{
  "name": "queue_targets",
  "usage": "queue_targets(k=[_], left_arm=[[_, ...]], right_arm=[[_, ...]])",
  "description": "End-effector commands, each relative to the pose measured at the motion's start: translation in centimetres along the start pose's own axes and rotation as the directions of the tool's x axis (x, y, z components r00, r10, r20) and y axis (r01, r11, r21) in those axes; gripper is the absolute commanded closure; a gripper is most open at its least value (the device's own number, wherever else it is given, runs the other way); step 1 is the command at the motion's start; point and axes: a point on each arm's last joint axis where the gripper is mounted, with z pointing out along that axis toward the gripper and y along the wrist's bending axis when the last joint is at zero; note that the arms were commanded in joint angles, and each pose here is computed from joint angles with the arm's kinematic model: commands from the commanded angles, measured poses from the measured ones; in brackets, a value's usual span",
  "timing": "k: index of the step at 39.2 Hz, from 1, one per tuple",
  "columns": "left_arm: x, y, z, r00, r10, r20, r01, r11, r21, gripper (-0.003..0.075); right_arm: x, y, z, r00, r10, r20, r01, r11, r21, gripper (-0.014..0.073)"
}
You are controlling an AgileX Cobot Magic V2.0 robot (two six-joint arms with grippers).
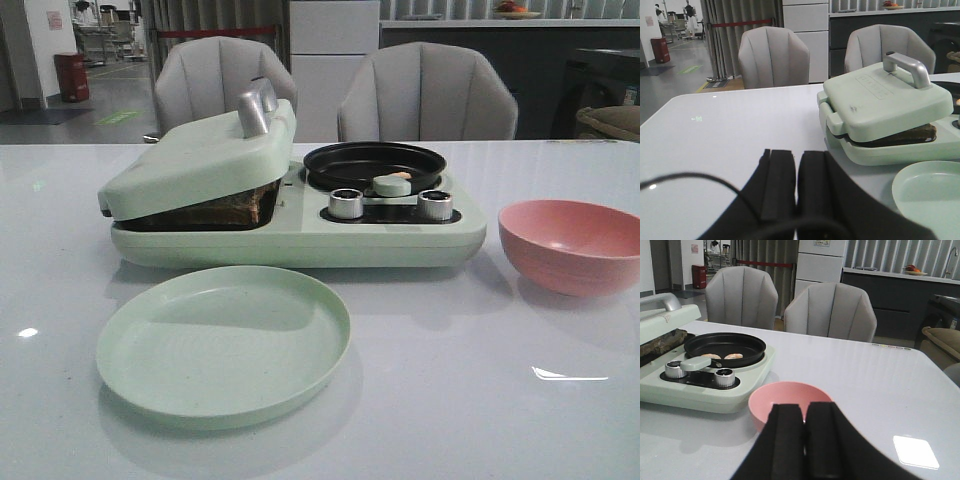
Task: Make breakfast with bread and shrimp
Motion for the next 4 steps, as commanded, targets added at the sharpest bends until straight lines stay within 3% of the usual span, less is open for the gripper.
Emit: queue_targets(k=[1, 4], left_arm=[[-0.12, 0.00, -0.05, 0.997, -0.004, 0.073, 0.004, 1.000, -0.001, 0.0606], [-0.12, 0.00, -0.05, 0.997, -0.004, 0.073, 0.004, 1.000, -0.001, 0.0606]], right_arm=[[-1.48, -0.14, -0.29, 0.992, -0.015, 0.125, 0.013, 1.000, 0.016, 0.0449], [-1.48, -0.14, -0.29, 0.992, -0.015, 0.125, 0.013, 1.000, 0.016, 0.0449]])
